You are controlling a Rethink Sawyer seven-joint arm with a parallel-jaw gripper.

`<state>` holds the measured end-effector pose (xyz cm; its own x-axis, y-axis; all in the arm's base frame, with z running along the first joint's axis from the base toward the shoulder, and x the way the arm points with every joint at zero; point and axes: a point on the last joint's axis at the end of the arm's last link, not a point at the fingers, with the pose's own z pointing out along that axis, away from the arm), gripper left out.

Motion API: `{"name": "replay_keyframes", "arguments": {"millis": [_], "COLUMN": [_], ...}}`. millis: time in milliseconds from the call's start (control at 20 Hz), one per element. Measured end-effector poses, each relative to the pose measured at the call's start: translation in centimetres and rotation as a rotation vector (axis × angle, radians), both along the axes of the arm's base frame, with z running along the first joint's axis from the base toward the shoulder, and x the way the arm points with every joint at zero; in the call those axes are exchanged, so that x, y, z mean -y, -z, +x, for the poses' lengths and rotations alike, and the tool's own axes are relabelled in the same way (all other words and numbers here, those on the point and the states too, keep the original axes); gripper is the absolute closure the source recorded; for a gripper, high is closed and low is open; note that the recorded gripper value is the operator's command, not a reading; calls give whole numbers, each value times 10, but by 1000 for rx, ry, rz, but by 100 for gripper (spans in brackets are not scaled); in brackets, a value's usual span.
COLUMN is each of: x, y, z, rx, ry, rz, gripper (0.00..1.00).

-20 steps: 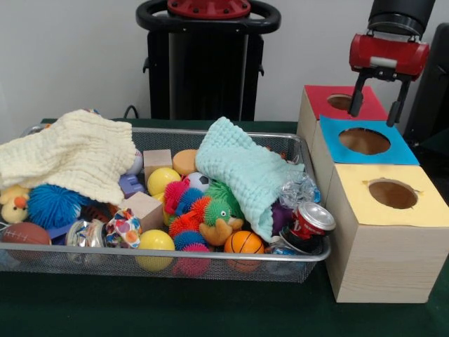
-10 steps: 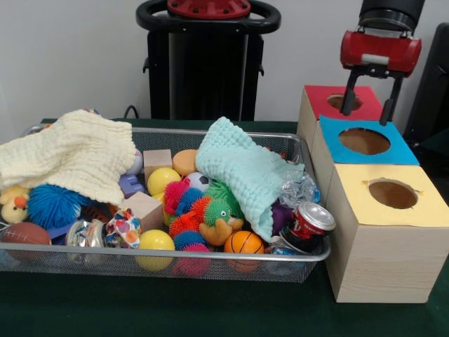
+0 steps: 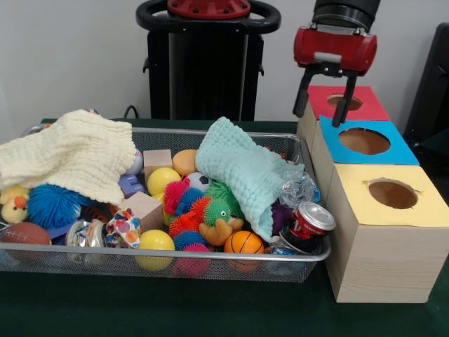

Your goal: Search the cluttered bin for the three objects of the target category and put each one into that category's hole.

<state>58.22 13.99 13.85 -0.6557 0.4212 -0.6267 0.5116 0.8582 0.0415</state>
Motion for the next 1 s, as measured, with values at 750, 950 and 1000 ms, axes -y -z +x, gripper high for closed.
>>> {"name": "replay_keyframes", "arguments": {"millis": [750,950,1000], "x": [9,9,9], "y": [1,4,5], "z": [4,8,9], "rx": [-71,-73,-73], "ry": [-21,-34,-36], "rz": [28,34,35], "gripper": [0,0,0]}}
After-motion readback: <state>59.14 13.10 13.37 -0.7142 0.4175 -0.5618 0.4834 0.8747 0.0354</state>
